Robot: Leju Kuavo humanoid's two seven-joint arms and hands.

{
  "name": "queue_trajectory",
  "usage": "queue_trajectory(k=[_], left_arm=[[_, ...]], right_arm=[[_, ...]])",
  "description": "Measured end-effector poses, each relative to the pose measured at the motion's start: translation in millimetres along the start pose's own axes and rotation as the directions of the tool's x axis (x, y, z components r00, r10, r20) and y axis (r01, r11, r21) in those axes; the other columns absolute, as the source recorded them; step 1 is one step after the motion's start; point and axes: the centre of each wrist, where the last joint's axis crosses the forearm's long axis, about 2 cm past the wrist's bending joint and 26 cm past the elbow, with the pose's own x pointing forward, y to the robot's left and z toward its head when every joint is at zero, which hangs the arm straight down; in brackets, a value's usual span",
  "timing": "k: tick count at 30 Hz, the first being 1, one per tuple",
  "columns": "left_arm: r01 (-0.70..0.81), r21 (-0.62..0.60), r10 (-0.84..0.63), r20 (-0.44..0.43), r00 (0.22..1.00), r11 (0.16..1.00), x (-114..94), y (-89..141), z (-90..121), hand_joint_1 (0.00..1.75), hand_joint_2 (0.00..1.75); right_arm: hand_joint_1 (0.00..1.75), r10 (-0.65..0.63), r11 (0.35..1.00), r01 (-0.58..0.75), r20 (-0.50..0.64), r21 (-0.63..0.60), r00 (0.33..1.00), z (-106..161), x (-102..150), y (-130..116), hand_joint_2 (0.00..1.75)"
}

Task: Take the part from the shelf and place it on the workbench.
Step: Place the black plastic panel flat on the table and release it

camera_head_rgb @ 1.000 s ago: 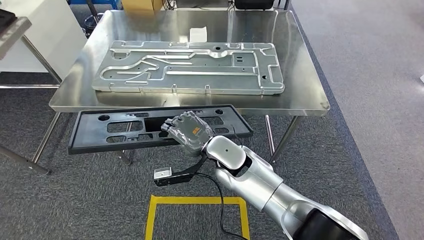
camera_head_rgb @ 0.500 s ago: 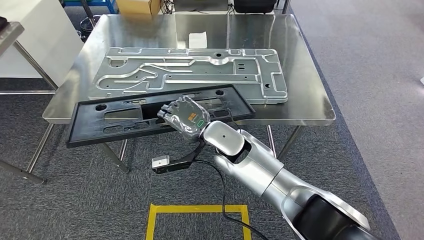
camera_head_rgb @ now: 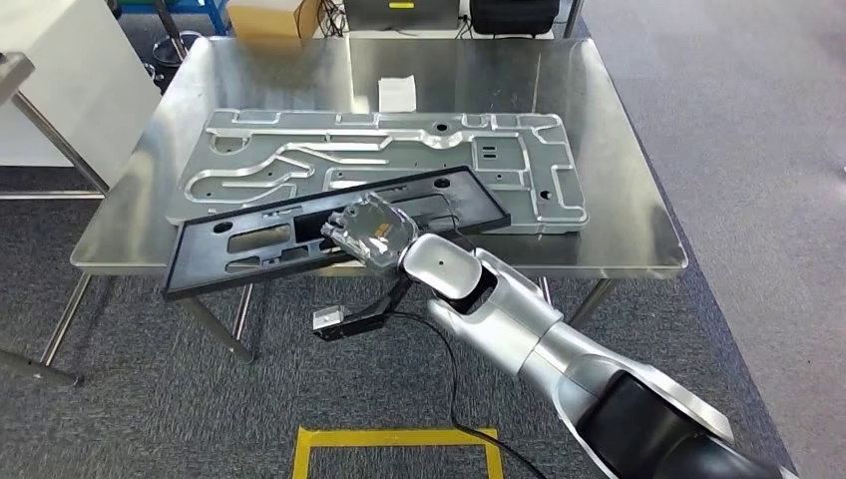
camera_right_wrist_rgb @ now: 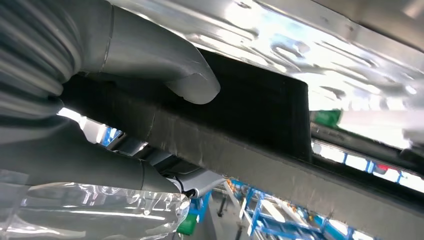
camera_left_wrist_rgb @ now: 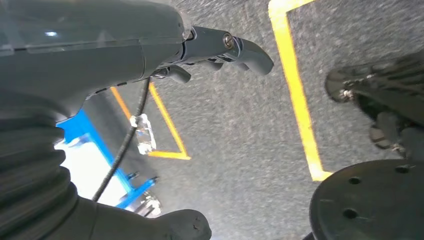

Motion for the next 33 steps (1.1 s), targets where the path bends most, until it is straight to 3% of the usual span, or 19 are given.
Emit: queue_trajectory(k=[23, 33], left_arm=[[0.035, 0.011, -0.035, -0.009, 0.999, 0.999, 2, 2, -9, 0.0, 1.75], [0.04, 0.002, -0.039, -0.016, 0.999, 0.999, 7, -2, -15, 0.0, 1.75]], right_arm=[[1.75, -0.025, 0.998, 0.027, -0.031, 0.05, 0.999, -5, -1, 7, 1.75], [1.75, -0.04, 0.997, 0.051, -0.16, 0.065, 0.986, -12, 0, 3, 1.75]])
